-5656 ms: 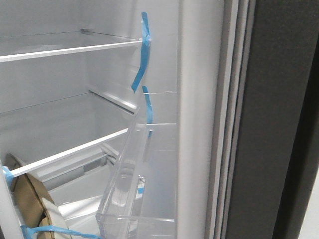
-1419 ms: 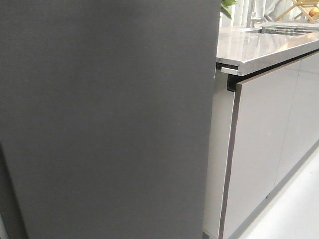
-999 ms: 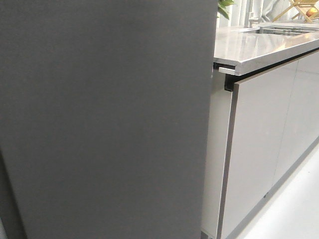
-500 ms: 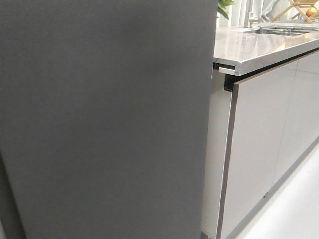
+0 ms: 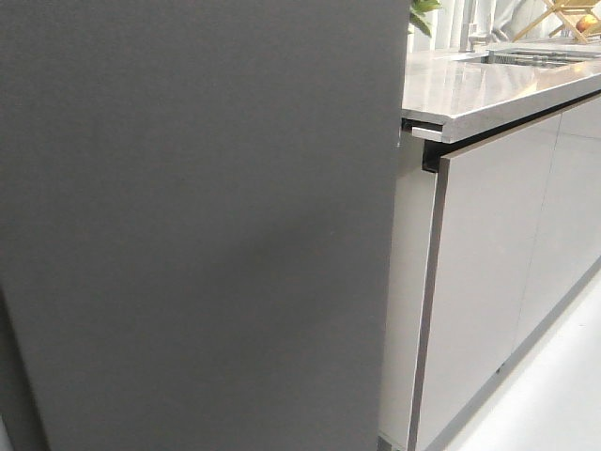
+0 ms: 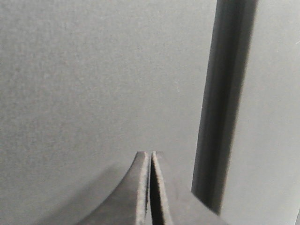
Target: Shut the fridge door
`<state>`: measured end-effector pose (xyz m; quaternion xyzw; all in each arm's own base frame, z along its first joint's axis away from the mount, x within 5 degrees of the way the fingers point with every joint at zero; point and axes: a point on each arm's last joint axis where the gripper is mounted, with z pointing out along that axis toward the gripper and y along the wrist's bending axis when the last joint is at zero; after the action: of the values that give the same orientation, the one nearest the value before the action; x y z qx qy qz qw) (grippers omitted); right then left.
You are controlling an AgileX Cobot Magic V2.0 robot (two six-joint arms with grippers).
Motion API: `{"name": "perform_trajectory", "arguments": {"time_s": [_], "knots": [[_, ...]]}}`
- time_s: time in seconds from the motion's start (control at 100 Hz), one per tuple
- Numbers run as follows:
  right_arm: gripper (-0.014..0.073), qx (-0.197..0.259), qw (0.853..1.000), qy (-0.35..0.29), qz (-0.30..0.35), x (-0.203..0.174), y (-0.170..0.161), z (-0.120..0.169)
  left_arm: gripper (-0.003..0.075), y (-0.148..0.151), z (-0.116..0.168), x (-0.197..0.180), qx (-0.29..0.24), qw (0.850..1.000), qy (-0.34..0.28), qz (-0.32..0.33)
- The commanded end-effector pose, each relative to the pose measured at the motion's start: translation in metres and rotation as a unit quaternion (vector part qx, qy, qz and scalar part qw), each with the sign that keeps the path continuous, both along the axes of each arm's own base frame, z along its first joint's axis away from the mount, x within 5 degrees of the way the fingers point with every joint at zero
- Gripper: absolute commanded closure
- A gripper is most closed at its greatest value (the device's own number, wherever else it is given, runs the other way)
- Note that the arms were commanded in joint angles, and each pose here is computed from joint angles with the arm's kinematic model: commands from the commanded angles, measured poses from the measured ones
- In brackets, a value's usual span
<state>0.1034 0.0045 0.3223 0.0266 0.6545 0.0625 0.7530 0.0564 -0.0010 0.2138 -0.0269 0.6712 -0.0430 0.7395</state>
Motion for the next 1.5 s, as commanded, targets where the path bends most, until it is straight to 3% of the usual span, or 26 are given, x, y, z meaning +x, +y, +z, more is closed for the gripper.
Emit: {"name": "perform_trajectory", "arguments": {"time_s": [0.0, 0.27, 0.61, 0.739, 1.489], "knots": [[0.0671, -0.015, 0.999, -0.049, -0.015, -0.013, -0.003, -0.004, 0.0741, 0.0, -0.004, 0.002, -0.003, 1.0, -0.015, -0.002], [0.0671, -0.025, 0.998, -0.029, -0.041, -0.032, -0.007, -0.064, 0.0741, 0.0, -0.004, 0.002, -0.003, 1.0, -0.015, -0.002], [0.0671, -0.035, 0.998, -0.017, -0.052, -0.044, -0.008, -0.106, 0.0741, 0.0, -0.004, 0.002, -0.003, 1.0, -0.015, -0.002], [0.0671, -0.057, 0.997, -0.026, -0.053, -0.047, -0.007, -0.105, 0.0741, 0.0, -0.004, 0.002, -0.003, 1.0, -0.015, -0.002], [0.0671, -0.059, 0.996, -0.034, -0.054, -0.049, -0.007, -0.105, 0.0741, 0.0, -0.004, 0.002, -0.003, 1.0, -0.015, -0.002]]}}
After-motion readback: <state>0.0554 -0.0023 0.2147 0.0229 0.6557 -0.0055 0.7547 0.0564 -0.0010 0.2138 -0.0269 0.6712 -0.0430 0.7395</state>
